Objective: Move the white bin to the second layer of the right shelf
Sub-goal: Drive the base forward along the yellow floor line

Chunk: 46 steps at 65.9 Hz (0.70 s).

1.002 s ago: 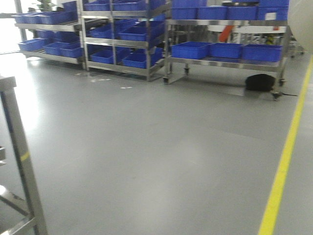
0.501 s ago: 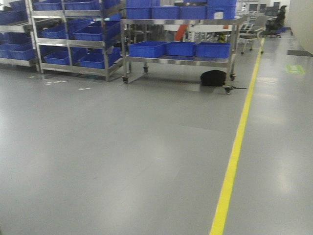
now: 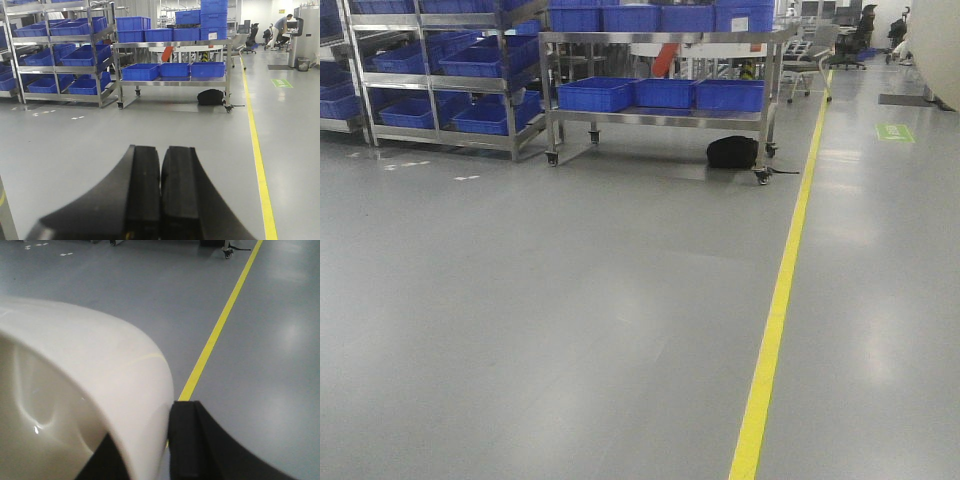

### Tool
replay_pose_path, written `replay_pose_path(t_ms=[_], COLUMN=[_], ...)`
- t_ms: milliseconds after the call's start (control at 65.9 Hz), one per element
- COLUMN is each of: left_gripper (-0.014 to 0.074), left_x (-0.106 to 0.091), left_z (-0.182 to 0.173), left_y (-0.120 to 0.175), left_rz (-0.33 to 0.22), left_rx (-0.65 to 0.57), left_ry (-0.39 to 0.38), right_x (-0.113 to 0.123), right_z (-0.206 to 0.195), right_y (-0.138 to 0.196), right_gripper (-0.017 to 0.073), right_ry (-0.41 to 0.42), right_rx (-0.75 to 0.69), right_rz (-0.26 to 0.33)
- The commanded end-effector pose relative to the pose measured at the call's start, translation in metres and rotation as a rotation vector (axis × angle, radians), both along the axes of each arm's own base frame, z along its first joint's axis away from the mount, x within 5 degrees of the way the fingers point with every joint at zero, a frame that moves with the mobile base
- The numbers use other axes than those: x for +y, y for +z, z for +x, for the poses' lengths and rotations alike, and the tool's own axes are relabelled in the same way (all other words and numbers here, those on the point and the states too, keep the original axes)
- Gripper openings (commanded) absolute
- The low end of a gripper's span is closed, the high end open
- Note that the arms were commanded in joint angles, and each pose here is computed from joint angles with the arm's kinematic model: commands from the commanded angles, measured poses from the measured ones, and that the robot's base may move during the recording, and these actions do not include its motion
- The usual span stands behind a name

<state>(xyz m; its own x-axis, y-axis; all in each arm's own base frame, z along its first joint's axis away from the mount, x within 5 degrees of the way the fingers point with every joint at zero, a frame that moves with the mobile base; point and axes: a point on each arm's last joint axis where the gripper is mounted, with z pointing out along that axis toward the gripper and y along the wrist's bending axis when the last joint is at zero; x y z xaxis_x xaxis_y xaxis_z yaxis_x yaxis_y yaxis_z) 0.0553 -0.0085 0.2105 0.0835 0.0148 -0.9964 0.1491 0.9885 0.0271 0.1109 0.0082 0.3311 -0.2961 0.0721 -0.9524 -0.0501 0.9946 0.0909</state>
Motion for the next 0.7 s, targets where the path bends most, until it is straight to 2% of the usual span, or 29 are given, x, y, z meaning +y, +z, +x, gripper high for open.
replay_pose_path(t_ms=[0,683], left_gripper=[0.0085,0.0085], left_x=[0.0005,0.0005], left_z=[-0.0002,-0.0002], left_y=[-0.0027,-0.0027], left_rz=[-0.023,-0.023], left_rx=[-0.064,-0.064], left_ry=[0.003,0.003], right_x=[-0.001,-0.001], right_z=[0.0014,0.0013], right_y=[0.0183,0.0178], right_gripper=[0.0024,0.0024], right_ry=[-0.009,-0.009], right_rx=[-0.121,-0.116], right_rz=[0.002,0.002])
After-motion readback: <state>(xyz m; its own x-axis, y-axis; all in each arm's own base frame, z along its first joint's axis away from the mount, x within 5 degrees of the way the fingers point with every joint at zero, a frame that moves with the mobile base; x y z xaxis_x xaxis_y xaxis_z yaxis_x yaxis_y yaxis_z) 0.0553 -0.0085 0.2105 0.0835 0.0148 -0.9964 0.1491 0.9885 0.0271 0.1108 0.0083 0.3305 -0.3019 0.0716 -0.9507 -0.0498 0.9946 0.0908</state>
